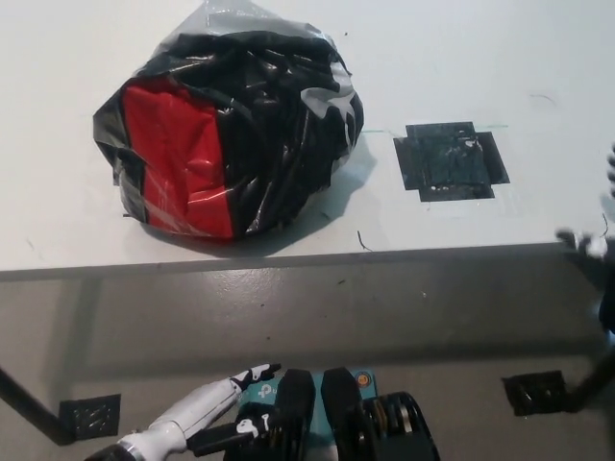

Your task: The robot uses its right hand to pick up a bag of coffee beans and puts it in the black plastic bag, then the robot grabs the top of the bag and lifts it.

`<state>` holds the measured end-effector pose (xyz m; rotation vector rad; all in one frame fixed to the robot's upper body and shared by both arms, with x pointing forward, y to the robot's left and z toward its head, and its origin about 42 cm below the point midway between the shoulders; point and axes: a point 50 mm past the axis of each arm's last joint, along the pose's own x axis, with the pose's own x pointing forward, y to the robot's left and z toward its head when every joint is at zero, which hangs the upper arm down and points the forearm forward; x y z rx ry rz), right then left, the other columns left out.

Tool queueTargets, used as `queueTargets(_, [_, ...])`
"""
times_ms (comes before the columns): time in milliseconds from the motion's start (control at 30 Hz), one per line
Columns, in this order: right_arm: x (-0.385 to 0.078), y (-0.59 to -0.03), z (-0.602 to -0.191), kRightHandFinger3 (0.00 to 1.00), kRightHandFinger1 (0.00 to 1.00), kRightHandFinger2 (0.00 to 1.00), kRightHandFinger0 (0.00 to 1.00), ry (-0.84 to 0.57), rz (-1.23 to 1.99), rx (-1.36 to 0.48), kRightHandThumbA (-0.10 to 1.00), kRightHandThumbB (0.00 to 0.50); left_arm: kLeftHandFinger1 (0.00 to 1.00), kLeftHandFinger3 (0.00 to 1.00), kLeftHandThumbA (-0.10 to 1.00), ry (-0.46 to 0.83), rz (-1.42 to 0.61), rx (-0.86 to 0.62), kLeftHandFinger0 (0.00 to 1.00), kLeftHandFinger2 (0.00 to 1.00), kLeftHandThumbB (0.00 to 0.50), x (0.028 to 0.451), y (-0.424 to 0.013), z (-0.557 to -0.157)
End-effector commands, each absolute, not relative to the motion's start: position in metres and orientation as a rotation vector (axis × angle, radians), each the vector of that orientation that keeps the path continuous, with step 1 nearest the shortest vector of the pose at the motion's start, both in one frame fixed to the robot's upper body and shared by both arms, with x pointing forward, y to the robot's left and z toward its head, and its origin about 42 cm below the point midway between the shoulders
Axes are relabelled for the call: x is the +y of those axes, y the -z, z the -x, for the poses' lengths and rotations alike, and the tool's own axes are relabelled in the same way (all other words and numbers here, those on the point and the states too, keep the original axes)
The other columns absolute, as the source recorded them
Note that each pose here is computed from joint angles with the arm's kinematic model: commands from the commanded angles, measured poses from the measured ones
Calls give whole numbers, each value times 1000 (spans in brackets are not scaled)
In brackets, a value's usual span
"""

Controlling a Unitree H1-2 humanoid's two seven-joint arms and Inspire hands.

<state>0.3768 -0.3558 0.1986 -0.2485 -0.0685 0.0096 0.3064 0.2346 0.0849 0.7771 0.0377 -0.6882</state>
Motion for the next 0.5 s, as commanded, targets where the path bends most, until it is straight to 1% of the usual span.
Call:
queueTargets(0, [-280, -336, -150, 1000, 1000, 1000, 1000, -276, 300, -1033, 1000, 486, 1000, 1000, 928, 394, -541, -142, 1000, 1000, 261, 282, -119, -312])
queueTargets(67, [-272, -324, -146, 1000, 1000, 1000, 1000, -272, 274, -970, 1000, 499, 1000, 1000, 945, 390, -542, -129, 1000, 1000, 253, 284, -114, -305])
queueTargets(100, [-266, -317, -144, 1000, 1000, 1000, 1000, -281, 258, -922, 1000, 490, 1000, 1000, 952, 387, -537, -127, 1000, 1000, 261, 286, -113, -303])
queueTargets(133, [-262, -310, -143, 1000, 1000, 1000, 1000, -290, 234, -863, 1000, 471, 1000, 1000, 947, 383, -525, -126, 1000, 1000, 253, 288, -110, -302])
queueTargets(200, [-258, -298, -142, 1000, 1000, 1000, 1000, -290, 196, -796, 1000, 465, 1000, 1000, 941, 377, -509, -123, 1000, 1000, 251, 289, -106, -297])
queueTargets(233, [-256, -290, -145, 1000, 1000, 1000, 1000, -290, 159, -779, 1000, 446, 1000, 1000, 939, 373, -503, -126, 1000, 1000, 260, 290, -105, -296])
queueTargets(267, [-253, -274, -150, 1000, 1000, 1000, 1000, -288, 119, -733, 1000, 452, 1000, 1000, 934, 366, -489, -127, 1000, 1000, 253, 290, -102, -292])
queueTargets(300, [-252, -250, -154, 1000, 1000, 1000, 1000, -289, 105, -625, 1000, 483, 1000, 1000, 934, 353, -469, -132, 1000, 1000, 256, 290, -98, -285])
queueTargets(367, [-254, -231, -157, 1000, 1000, 1000, 1000, -278, 108, -541, 1000, 497, 1000, 1000, 944, 336, -445, -131, 1000, 1000, 267, 290, -95, -278])
queueTargets(400, [-255, -221, -160, 1000, 1000, 1000, 1000, -270, 118, -502, 1000, 486, 1000, 1000, 946, 324, -429, -130, 1000, 1000, 269, 291, -93, -275])
queueTargets(433, [-255, -214, -161, 1000, 1000, 1000, 1000, -267, 124, -474, 1000, 341, 1000, 1000, 960, 308, -413, -127, 1000, 1000, 279, 292, -91, -271])
queueTargets(467, [-257, -205, -167, 1000, 1000, 1000, 1000, -267, 129, -450, 1000, 397, 1000, 1000, 964, 298, -403, -124, 1000, 1000, 280, 293, -90, -268])
